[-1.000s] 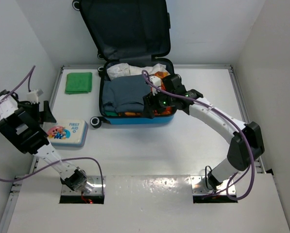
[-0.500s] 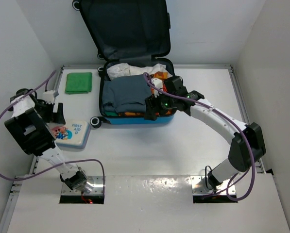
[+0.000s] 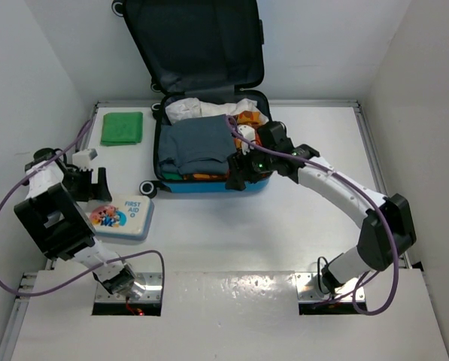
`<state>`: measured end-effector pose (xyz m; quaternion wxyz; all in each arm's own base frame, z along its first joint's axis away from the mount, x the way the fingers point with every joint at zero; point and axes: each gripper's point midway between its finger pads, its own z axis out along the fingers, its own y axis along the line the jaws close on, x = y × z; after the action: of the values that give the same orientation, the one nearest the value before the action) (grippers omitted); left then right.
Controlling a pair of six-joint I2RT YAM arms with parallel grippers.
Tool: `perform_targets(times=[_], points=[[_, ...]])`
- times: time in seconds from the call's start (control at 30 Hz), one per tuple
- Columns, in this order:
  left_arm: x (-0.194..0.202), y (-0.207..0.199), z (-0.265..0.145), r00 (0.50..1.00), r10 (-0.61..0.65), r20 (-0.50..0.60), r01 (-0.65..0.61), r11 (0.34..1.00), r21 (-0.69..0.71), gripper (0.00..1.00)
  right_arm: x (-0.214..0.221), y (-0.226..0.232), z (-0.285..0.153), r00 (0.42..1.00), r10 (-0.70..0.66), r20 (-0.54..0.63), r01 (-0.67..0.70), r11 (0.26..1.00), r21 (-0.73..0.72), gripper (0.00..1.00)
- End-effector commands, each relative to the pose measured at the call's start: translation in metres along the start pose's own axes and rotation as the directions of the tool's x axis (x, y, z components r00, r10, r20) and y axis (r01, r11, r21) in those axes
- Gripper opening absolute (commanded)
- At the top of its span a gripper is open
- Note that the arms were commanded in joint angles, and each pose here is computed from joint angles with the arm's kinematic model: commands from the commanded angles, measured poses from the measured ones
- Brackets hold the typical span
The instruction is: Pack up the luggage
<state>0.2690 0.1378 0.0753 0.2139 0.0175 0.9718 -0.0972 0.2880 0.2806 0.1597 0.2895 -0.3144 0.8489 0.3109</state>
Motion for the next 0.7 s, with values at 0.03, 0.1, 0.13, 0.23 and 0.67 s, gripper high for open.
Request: perform_targets(times=[0.03,0.1,0.13,0.23,0.67], points=[[-0.003,-0.006,-0.035,0.996,-0.076,0.037,0.076,0.997,0.008,0.94,0.004,0.012,-0.019,0.998,0.060,0.027,-0.059,0.998,-0.036,0.74],[0.013,-0.008,-0.040,0.997,-0.078,-0.007,0.078,0.996,0.031,0.94,0.009,0.014,-0.022,0.994,0.109,0.022,-0.108,0.993,-0.047,0.74],[0.020,-0.011,-0.043,0.997,-0.076,-0.020,0.077,0.996,0.040,0.94,0.022,0.015,-0.024,0.990,0.143,0.002,-0.143,0.988,-0.058,0.74],[0.043,-0.018,-0.041,0.995,-0.088,-0.053,0.093,0.992,0.090,0.94,0.039,0.020,-0.027,0.980,0.199,-0.020,-0.200,0.976,-0.091,0.75],[0.039,-0.059,-0.021,0.995,-0.044,-0.088,0.067,0.959,0.276,0.93,0.070,0.006,-0.039,0.817,0.576,-0.015,-0.573,0.809,-0.133,0.88]])
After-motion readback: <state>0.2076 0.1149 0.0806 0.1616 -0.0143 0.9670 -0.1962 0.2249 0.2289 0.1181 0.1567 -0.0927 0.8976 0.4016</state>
